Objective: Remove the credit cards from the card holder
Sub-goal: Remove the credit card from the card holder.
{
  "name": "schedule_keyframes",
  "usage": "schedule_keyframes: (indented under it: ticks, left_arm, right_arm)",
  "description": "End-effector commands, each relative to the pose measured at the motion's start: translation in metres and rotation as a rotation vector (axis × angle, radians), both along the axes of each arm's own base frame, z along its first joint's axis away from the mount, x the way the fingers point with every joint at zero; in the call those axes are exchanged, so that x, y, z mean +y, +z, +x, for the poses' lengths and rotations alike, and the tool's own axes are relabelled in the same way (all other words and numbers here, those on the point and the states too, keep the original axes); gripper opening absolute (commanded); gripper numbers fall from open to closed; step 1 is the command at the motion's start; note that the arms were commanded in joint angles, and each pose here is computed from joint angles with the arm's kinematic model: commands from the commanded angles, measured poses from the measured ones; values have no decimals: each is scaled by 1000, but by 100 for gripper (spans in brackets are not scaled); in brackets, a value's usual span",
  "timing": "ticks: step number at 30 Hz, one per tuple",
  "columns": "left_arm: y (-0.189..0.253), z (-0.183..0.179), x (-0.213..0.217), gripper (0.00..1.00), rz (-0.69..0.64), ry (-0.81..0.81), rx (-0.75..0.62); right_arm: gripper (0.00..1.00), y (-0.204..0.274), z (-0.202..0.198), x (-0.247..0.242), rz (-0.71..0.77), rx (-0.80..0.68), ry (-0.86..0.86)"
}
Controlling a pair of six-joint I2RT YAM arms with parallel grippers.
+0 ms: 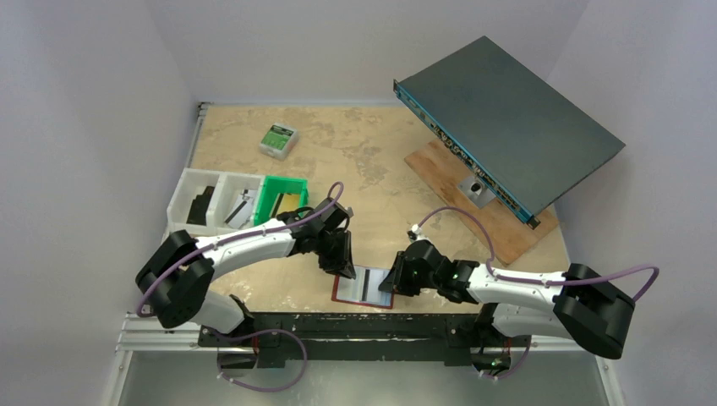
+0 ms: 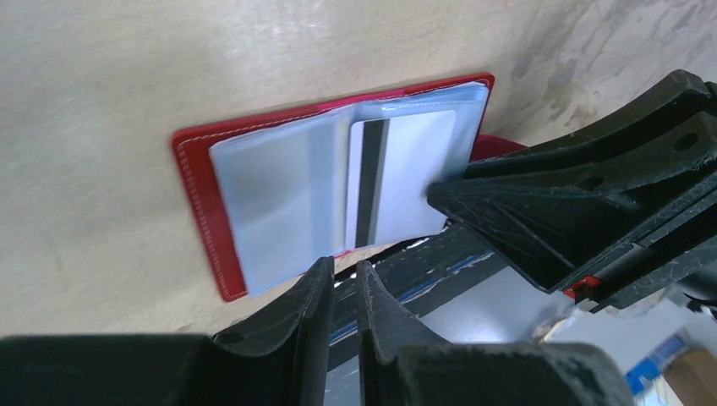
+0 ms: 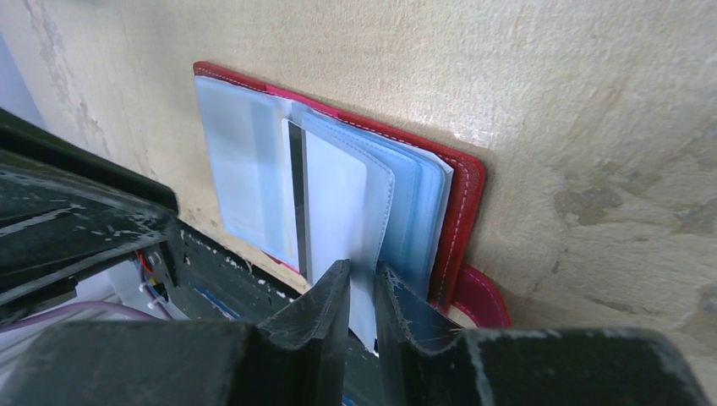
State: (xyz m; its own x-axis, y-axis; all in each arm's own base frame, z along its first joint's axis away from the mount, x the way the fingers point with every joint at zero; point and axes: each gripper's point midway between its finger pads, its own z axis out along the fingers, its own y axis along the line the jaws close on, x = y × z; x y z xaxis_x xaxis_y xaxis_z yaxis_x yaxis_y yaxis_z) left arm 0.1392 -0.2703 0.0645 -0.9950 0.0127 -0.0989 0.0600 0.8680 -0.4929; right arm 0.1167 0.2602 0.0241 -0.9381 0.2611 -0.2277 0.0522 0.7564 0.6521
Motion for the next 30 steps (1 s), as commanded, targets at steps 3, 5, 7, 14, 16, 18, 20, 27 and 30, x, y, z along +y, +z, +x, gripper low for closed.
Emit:
schedule_keyframes:
  ticks: [3,5,7,14,16,18,20,27,30]
  left_arm:
    - [-1,-1,-37,16,-157,-76,35]
    - [-7,-1,-39,16,-153,-81,49]
    - [-11,-1,-41,16,-154,-82,58]
    - [-32,-3,-32,16,-81,-73,89]
    - [-40,-5,-28,16,-59,-71,97]
    - [-44,-6,-25,16,-45,-67,103]
    - [-47,-7,-24,17,-41,-66,107]
    - [-51,-11,-33,25,-104,-73,130]
    - [-52,-13,-39,25,-146,-69,154]
  right_arm:
    - [17,7,8,-5,-29,-20,-35]
    - [15,5,8,-5,-32,-18,-36]
    - [10,4,8,-5,-38,-16,-36]
    - [0,-6,7,-7,-85,8,-27]
    - [0,-10,8,-12,-115,7,-36]
    - [0,-12,8,-15,-138,8,-40]
    - [0,-14,8,-17,-155,11,-41]
    - [0,-20,7,-16,-177,23,-19]
    - [0,-20,9,-12,-183,17,-3]
